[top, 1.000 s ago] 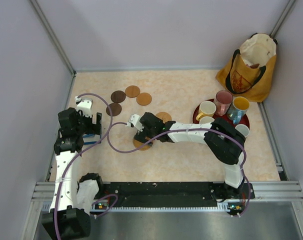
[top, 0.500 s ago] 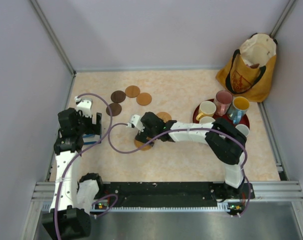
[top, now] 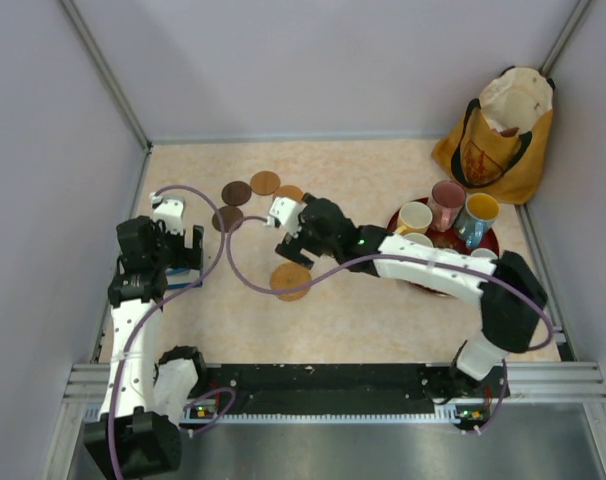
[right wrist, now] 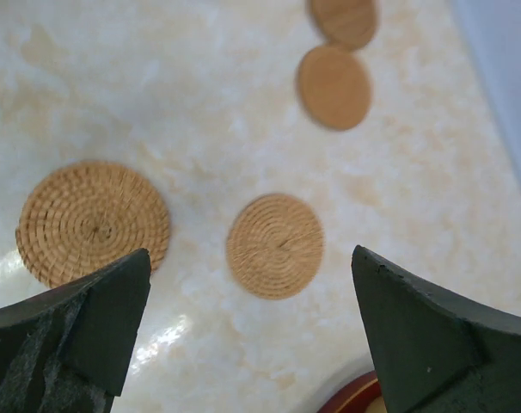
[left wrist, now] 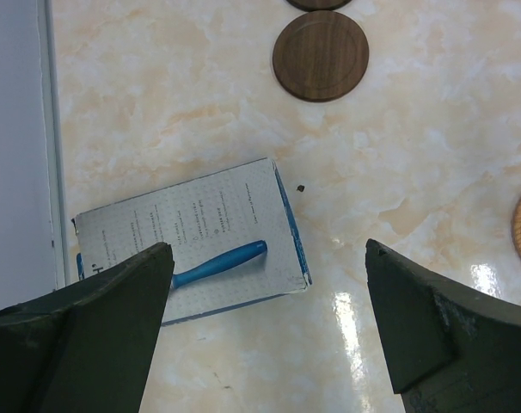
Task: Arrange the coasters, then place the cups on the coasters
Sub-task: Move the coaster to the center of the board.
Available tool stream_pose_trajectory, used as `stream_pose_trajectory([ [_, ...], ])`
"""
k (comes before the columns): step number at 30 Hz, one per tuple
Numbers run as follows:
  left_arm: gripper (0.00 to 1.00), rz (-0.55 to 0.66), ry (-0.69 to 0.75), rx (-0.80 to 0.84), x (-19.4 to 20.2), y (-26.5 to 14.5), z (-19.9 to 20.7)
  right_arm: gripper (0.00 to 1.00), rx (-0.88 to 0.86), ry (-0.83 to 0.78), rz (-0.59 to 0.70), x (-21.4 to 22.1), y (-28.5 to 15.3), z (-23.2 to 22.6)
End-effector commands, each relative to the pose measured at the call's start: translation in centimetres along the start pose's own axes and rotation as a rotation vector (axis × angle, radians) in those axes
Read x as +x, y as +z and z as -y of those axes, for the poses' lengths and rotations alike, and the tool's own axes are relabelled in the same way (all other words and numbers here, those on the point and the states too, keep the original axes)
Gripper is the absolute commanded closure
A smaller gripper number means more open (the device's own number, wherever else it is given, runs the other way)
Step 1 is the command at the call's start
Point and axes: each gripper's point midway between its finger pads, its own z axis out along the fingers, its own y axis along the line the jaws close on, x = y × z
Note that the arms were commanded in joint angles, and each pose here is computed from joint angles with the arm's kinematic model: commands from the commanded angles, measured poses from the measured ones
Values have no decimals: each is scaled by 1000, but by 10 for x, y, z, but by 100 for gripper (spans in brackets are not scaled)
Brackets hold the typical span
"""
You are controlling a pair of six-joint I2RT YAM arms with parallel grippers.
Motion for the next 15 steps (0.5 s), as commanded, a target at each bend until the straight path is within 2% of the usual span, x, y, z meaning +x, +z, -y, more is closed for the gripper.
stream_pose_trajectory([
  [1, 3, 47, 6, -17, -17, -2, -6, 1, 136, 68, 232, -66, -68, 68],
  [9, 2, 75, 54, 114, -49, 11, 8, 1, 288, 113, 121, -3, -104, 133],
  [12, 2, 56, 85, 156, -65, 26, 18, 1, 317, 159, 100, 20, -123, 142],
  [15, 2, 5, 153, 123, -74, 51, 28, 1, 313, 167, 76, 38, -136, 138],
])
